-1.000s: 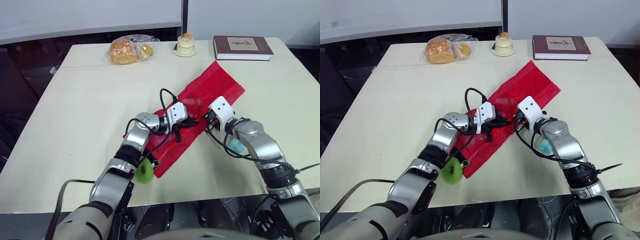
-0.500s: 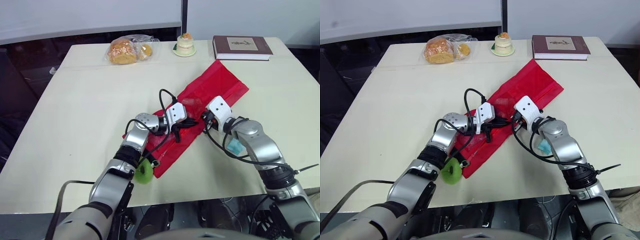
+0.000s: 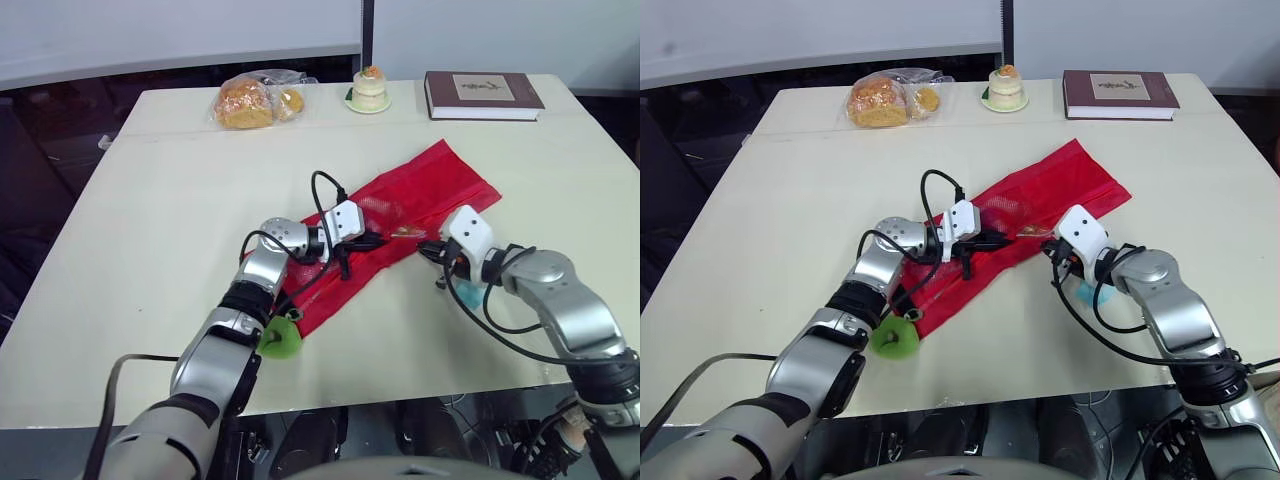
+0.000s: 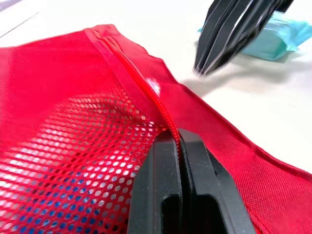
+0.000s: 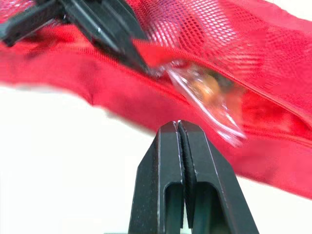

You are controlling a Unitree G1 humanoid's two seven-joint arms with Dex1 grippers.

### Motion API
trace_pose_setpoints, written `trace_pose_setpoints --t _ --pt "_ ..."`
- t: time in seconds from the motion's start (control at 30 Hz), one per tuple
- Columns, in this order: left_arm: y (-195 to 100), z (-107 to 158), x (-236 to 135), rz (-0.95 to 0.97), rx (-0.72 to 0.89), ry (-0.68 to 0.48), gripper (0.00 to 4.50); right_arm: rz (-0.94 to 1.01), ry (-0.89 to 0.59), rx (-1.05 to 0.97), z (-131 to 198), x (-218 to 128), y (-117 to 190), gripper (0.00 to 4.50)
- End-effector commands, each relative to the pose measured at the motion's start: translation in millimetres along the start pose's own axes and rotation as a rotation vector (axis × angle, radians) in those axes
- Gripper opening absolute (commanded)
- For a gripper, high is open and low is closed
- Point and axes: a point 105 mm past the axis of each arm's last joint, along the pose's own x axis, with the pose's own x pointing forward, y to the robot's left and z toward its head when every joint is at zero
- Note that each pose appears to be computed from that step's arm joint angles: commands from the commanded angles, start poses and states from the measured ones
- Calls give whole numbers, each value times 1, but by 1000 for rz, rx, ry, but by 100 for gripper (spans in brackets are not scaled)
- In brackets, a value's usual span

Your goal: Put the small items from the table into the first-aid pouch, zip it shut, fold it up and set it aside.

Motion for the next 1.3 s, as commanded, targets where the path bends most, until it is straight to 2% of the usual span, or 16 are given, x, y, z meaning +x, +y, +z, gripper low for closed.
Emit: trace_pose_setpoints --t 0.03,0.17,0.37,0.63,0.77,0.87,1.07,1.3 --pt "4 11 -8 -44 65 -39 0 -38 -35 -13 11 -9 -9 8" --pt "3 14 -12 -100 64 -59 0 -68 -21 -22 7 -5 -15 8" --pt "-5 16 -11 -166 64 -84 0 -17 -16 -28 3 14 1 8" --pt "-10 14 -9 -184 62 -85 0 38 -113 4 27 42 19 8" --pt "-12 14 -7 -193 65 -86 0 -29 -151 50 35 54 13 8" --pt "-14 13 -6 -198 66 -88 0 -95 -135 37 29 59 4 8" --pt "-15 11 -7 -197 66 -83 0 -100 -147 35 28 52 2 8" --pt "-13 10 -9 -181 67 -75 0 15 -136 27 26 13 10 8"
